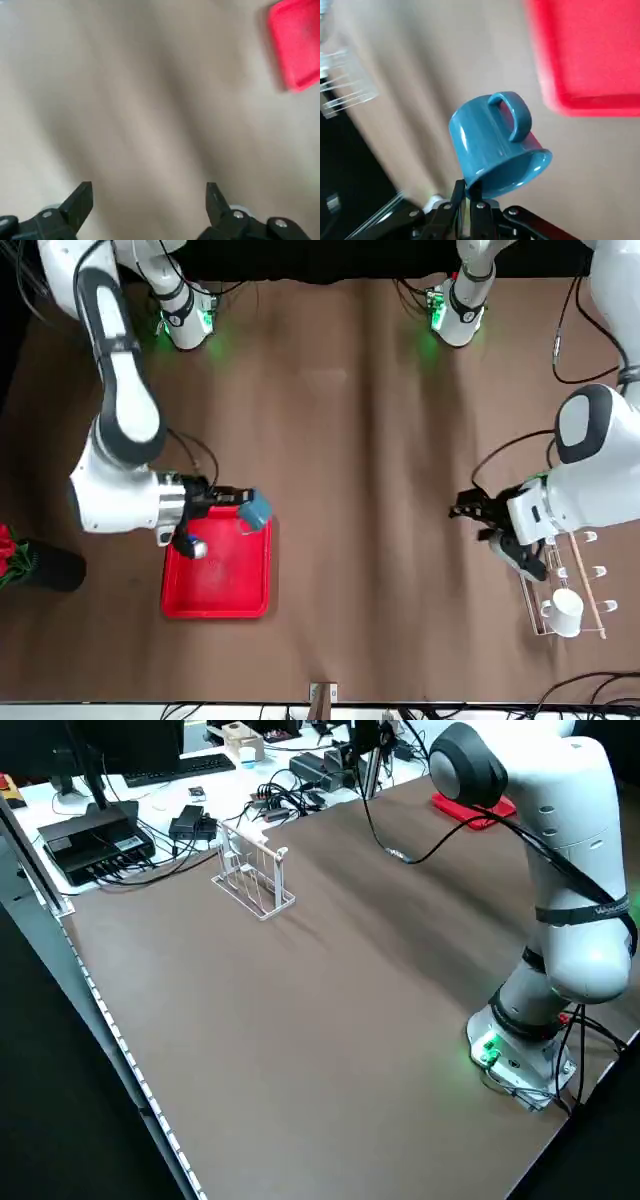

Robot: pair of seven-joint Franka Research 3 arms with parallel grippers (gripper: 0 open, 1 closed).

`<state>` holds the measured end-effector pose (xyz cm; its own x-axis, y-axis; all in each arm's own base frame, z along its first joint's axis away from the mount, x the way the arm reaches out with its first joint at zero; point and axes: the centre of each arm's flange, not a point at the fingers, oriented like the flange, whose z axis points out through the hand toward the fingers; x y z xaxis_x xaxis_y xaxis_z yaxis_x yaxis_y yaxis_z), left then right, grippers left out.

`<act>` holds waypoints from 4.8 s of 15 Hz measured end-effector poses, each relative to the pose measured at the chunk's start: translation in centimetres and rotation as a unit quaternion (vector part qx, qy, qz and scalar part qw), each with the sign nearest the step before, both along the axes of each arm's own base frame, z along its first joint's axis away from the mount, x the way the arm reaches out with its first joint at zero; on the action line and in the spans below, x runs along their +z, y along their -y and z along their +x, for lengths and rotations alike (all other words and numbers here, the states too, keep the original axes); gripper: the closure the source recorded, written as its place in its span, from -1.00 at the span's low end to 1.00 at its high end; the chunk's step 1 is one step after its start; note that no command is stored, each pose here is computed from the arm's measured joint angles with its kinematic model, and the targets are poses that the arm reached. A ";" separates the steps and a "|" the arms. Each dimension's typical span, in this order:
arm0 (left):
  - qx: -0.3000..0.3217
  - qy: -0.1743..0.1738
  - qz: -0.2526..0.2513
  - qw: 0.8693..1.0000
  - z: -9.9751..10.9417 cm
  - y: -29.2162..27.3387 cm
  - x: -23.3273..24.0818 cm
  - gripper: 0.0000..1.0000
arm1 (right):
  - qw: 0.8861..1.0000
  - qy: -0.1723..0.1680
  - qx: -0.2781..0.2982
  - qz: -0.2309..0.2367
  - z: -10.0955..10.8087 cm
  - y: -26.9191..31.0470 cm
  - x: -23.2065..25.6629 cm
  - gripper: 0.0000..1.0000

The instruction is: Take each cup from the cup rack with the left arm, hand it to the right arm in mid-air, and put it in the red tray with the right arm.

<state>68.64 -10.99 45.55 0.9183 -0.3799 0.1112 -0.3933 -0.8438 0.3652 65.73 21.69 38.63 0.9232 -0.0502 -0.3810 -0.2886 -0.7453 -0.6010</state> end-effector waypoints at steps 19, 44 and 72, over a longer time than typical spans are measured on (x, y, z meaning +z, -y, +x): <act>-0.246 0.202 0.318 0.893 5.9 -14.5 -6.3 -1.00 | 0.959 0.005 0.105 -0.263 3.1 11.3 -12.5 0.86; -0.353 0.144 0.431 0.818 6.5 -16.6 -17.0 -0.99 | 0.952 0.032 0.108 -0.283 4.5 11.5 -12.5 -0.65; -0.384 0.077 0.459 0.797 1.8 -1.4 -1.5 -0.50 | 0.971 0.092 0.090 -0.202 -2.2 12.1 17.1 -1.00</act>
<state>70.44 -9.54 44.05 0.3774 -0.8100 -0.4488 -0.9036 -0.2161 -0.3699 63.55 9.58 55.69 0.9814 0.0077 -0.1921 -0.0469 -0.9594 -0.2781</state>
